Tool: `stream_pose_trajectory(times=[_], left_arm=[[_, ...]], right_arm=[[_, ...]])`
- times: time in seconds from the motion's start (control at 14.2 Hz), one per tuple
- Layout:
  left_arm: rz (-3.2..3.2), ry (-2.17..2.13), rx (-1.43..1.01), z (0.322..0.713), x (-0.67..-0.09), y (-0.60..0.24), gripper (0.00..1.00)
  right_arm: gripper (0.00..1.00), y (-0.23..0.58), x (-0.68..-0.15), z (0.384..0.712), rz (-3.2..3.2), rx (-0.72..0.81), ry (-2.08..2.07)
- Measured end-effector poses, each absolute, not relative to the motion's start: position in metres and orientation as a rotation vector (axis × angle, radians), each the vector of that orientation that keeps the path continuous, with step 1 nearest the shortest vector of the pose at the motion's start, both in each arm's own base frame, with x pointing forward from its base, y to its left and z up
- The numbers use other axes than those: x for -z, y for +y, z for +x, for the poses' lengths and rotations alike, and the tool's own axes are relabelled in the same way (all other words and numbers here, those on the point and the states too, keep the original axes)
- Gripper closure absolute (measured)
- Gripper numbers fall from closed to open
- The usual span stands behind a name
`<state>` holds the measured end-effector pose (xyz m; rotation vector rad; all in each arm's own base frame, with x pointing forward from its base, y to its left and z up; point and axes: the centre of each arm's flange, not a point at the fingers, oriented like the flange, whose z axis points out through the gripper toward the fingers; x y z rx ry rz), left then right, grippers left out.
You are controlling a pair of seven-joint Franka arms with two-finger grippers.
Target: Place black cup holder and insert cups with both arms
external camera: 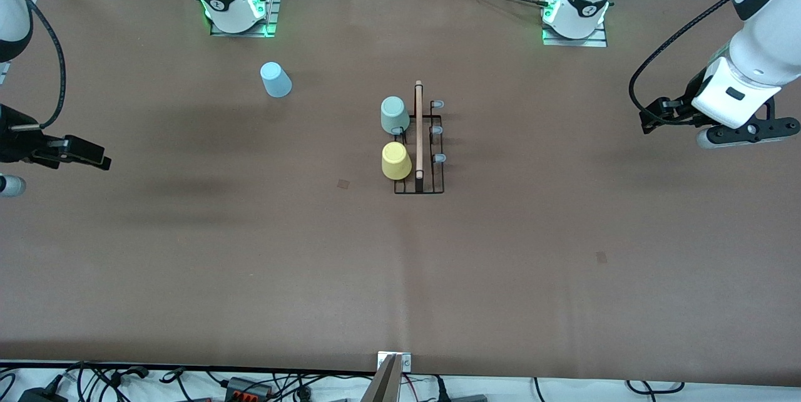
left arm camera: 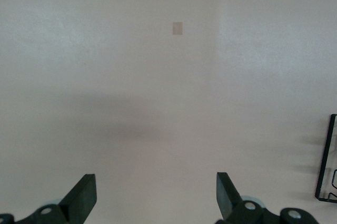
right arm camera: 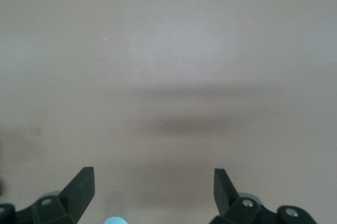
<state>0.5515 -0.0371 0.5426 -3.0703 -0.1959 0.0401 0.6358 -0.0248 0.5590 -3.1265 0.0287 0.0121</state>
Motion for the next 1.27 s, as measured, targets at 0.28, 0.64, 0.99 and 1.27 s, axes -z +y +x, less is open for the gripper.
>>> stream_pose_trajectory(times=[0.28,0.64,0.99,1.27], left_arm=[[-3.07,-0.196,-0.04,0.552,-0.543,-0.037,0.0],[-3.07,-0.196,-0.04,0.552,-0.543,-0.037,0.0],[-3.07,-0.196,-0.04,0.552,-0.543,-0.037,0.0],[-3.07,-0.196,-0.04,0.552,-0.543,-0.037,0.0]], right_arm=[[0.0,-0.009,-0.573,0.599,-3.149,0.032,-0.036],[0.0,-0.015,-0.573,0.582,-3.15,0.033,-0.02],[0.0,-0.016,-0.571,0.582,-3.15,0.018,-0.017],[0.0,-0.013,-0.571,0.582,-3.149,0.018,-0.026]])
